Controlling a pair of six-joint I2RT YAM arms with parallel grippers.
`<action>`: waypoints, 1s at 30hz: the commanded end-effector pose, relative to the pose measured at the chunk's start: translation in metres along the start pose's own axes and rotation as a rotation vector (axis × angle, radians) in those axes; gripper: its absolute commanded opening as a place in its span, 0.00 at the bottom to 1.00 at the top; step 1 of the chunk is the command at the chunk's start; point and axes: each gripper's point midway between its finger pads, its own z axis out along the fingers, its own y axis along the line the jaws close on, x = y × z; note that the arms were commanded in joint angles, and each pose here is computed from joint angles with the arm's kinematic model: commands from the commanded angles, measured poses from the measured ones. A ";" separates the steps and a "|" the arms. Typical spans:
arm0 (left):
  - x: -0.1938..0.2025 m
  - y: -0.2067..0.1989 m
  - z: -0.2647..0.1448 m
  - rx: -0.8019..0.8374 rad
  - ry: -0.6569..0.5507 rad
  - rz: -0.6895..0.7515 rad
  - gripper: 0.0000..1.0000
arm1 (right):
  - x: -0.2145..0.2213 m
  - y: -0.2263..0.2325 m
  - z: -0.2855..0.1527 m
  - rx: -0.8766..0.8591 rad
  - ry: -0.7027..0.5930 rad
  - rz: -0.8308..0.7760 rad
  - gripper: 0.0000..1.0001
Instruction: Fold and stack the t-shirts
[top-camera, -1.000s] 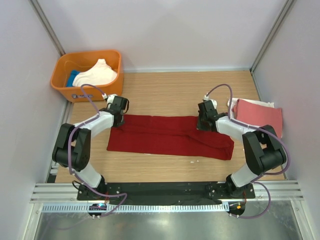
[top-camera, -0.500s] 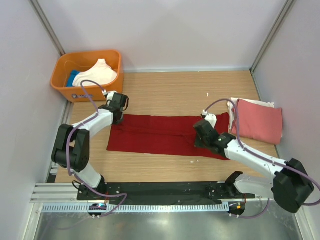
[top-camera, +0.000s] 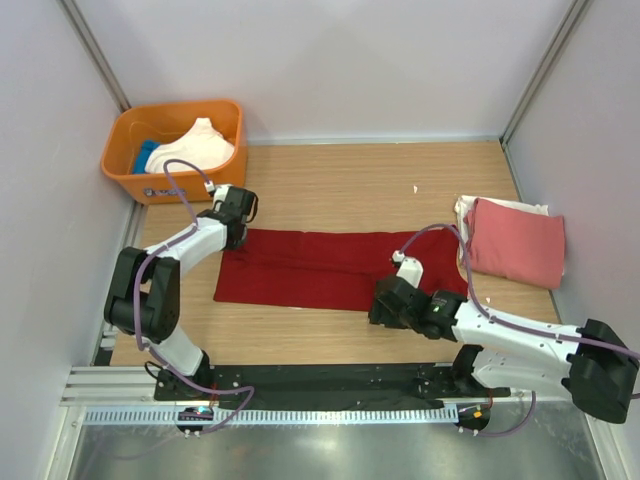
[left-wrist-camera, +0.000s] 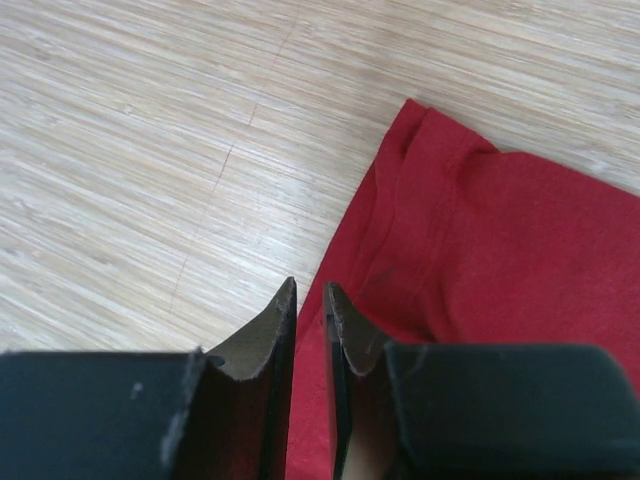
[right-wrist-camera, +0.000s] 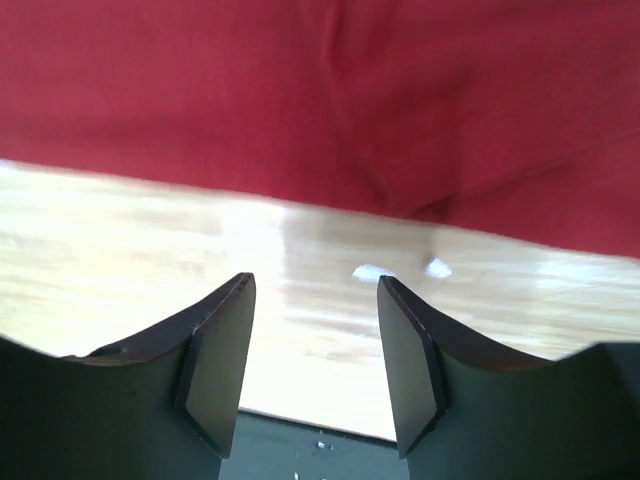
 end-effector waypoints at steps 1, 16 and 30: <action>-0.020 0.007 -0.009 -0.026 -0.054 -0.010 0.17 | -0.063 0.004 -0.024 0.070 -0.234 0.015 0.58; -0.039 -0.001 -0.040 0.132 -0.150 -0.066 0.41 | -0.146 -0.074 -0.017 0.284 -0.368 0.236 0.65; 0.042 -0.041 -0.034 0.292 0.155 0.050 0.26 | -0.156 -0.063 -0.012 0.237 -0.355 0.235 0.65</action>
